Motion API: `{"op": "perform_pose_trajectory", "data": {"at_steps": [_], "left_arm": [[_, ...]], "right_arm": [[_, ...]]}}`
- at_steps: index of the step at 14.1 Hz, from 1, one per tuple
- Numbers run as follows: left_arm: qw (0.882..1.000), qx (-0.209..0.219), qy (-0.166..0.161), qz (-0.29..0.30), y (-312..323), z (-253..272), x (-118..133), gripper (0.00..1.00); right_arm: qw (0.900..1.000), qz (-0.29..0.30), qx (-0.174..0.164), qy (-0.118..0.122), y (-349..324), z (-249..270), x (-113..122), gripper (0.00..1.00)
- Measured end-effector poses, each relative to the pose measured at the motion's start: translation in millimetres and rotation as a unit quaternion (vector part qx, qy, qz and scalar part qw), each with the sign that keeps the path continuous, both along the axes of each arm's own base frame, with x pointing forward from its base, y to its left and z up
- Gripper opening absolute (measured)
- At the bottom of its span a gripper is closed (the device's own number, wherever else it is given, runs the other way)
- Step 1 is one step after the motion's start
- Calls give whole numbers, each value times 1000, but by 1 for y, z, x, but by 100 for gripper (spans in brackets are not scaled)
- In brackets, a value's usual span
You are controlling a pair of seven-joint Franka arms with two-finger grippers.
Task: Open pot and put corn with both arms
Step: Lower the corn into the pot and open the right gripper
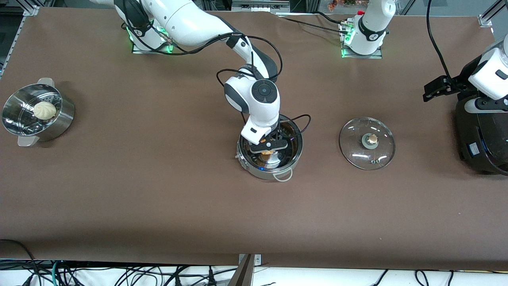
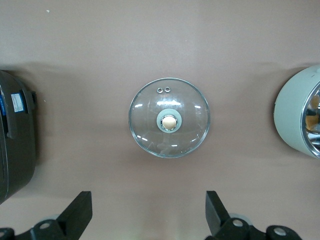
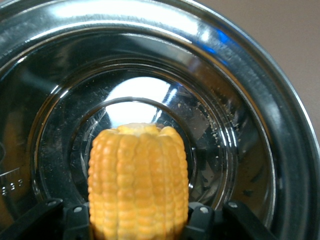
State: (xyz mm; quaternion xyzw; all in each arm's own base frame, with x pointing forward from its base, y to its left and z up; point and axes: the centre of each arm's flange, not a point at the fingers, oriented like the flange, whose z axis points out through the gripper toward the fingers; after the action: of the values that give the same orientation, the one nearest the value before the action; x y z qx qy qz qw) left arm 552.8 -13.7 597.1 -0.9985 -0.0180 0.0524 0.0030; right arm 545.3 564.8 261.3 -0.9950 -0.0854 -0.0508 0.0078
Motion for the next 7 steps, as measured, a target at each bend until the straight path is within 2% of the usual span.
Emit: {"op": "perform_pose_trajectory", "data": {"at_steps": [4,7], "left_arm": [[1000,0,3,0,0,0,-1,100],[1000,0,11,0,0,-2,-3,100]], "right_arm": [[1000,2,-4,-1,-1,-3,1,59],[1000,15,-9,0,-3,-5,1,92]]}}
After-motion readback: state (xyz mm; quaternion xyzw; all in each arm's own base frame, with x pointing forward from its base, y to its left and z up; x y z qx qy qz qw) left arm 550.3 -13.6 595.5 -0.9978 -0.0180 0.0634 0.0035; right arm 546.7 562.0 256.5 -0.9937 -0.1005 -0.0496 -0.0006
